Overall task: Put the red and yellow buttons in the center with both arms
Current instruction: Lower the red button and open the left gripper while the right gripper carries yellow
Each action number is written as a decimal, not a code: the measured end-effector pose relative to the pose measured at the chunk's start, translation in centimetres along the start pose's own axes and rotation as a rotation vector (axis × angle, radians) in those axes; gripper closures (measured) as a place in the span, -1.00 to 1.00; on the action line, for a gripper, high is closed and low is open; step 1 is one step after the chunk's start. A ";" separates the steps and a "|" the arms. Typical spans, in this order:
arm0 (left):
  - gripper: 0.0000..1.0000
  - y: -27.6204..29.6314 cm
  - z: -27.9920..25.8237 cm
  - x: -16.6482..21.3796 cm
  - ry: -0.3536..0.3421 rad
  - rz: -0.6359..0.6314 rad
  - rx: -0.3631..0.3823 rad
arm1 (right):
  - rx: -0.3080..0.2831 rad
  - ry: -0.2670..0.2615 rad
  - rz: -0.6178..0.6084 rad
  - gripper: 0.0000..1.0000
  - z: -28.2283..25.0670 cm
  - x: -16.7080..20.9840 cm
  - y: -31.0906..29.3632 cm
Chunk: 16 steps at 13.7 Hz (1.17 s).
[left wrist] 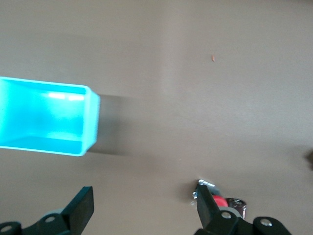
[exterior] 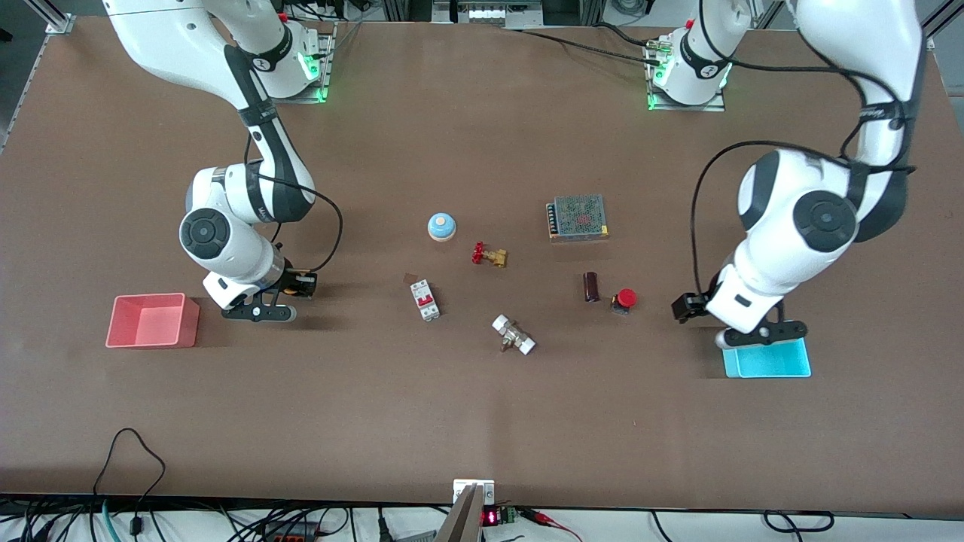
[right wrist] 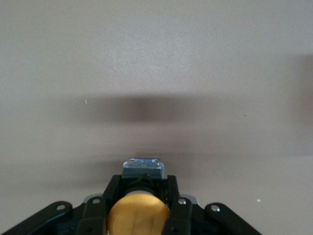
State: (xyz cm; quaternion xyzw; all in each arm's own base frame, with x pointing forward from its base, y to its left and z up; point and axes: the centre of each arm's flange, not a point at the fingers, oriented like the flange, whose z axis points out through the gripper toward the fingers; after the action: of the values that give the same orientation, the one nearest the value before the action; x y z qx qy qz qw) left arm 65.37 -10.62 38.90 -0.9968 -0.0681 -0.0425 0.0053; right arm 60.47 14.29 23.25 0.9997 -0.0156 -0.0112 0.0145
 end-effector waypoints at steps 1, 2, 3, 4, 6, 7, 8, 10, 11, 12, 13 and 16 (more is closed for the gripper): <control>-0.89 -1.4 -1.5 0.1 0.002 0.021 0.003 | -0.001 0.002 0.000 0.16 0.4 -0.2 -0.1; -0.93 -2.8 -3.0 0.1 0.003 0.040 0.006 | -0.002 0.000 -0.003 0.16 0.9 -0.3 -0.3; -0.94 -4.3 -4.5 0.1 0.004 0.057 0.009 | -0.002 -0.002 -0.007 0.16 1.5 -0.5 -0.5; -1.00 -5.7 -5.9 0.1 0.008 0.071 0.012 | -0.004 -0.002 -0.011 0.16 2.1 -0.6 -0.8; -1.00 -7.8 -8.7 -0.4 0.002 0.104 0.017 | -0.004 -0.001 -0.015 0.16 2.3 -0.6 -1.0; -1.00 -8.4 -9.9 -0.6 -0.007 0.120 0.020 | -0.004 -0.001 -0.015 0.16 2.3 -0.6 -1.1; -1.00 -8.7 -11.2 -0.8 -0.016 0.134 0.022 | -0.004 0.000 -0.016 0.15 2.3 -0.6 -1.1; -1.00 -9.0 -13.6 -0.9 -0.035 0.149 0.025 | 0.000 0.014 -0.026 -0.10 2.0 -0.5 -1.8; -1.00 -9.2 -14.6 -0.9 -0.039 0.154 0.026 | 0.005 0.032 -0.031 -0.31 1.3 -0.1 -2.2; -1.00 -9.4 -15.4 -0.9 -0.041 0.157 0.026 | 0.015 0.054 -0.032 -0.53 -0.2 0.5 -2.5; -1.00 -9.6 -16.0 -0.8 -0.041 0.160 0.018 | 0.024 0.073 -0.027 -0.71 -2.2 1.1 -2.6; -1.00 -11.8 -18.9 -1.0 -0.038 0.161 -0.028 | 0.044 0.103 0.010 -1.00 -10.0 2.5 -0.8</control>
State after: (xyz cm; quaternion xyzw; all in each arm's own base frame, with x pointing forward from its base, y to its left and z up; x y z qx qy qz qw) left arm 61.14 0.59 57.74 -0.9996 0.0129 -0.0237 -0.0065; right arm 63.26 15.31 33.18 0.9989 -0.0199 0.0409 -0.0064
